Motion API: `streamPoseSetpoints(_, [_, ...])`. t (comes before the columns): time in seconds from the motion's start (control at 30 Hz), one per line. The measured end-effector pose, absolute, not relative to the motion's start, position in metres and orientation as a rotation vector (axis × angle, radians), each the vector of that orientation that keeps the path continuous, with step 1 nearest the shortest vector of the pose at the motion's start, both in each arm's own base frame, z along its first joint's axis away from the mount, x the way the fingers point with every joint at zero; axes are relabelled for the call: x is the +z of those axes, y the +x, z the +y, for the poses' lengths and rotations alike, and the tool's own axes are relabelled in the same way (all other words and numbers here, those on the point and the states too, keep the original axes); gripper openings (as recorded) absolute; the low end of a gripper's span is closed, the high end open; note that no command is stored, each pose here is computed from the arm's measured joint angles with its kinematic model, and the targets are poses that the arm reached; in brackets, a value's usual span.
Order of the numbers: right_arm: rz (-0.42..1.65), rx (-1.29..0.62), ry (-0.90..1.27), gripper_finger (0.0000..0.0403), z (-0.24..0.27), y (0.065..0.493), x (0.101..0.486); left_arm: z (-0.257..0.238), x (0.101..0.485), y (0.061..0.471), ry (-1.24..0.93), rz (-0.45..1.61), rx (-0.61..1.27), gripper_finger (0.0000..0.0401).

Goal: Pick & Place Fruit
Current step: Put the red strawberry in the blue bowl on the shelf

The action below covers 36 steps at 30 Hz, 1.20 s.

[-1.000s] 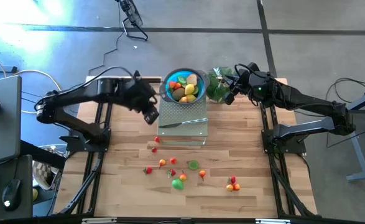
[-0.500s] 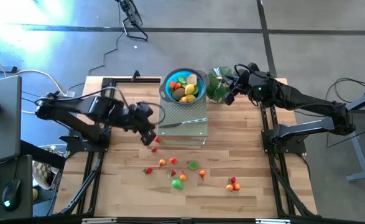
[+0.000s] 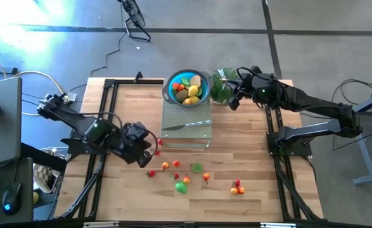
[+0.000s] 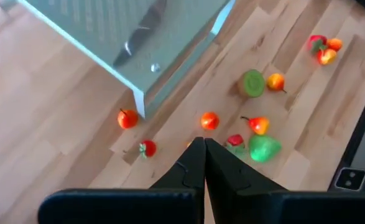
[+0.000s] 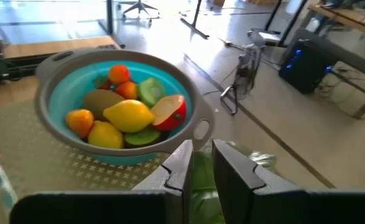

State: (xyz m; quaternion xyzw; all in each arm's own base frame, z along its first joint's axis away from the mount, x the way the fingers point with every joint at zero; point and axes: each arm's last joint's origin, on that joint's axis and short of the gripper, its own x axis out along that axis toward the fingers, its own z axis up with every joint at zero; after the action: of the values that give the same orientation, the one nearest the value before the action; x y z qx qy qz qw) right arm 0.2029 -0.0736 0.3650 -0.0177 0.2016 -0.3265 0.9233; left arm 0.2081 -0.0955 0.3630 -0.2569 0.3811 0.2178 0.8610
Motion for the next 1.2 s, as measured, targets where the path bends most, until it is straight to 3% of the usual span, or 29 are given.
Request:
streamPoseSetpoints(0.6, [0.49, -0.633, -0.044, 0.0052, -0.072, 0.201, 0.359, -0.115, 0.249, 0.218, -0.874, 1.042, 0.231, 0.0001])
streamPoseSetpoints(1.2, [0.516, -0.585, -0.033, 0.0052, -0.071, 0.2, 0.356, -0.11, 0.211, 0.204, -0.839, 1.204, 0.247, 0.0001])
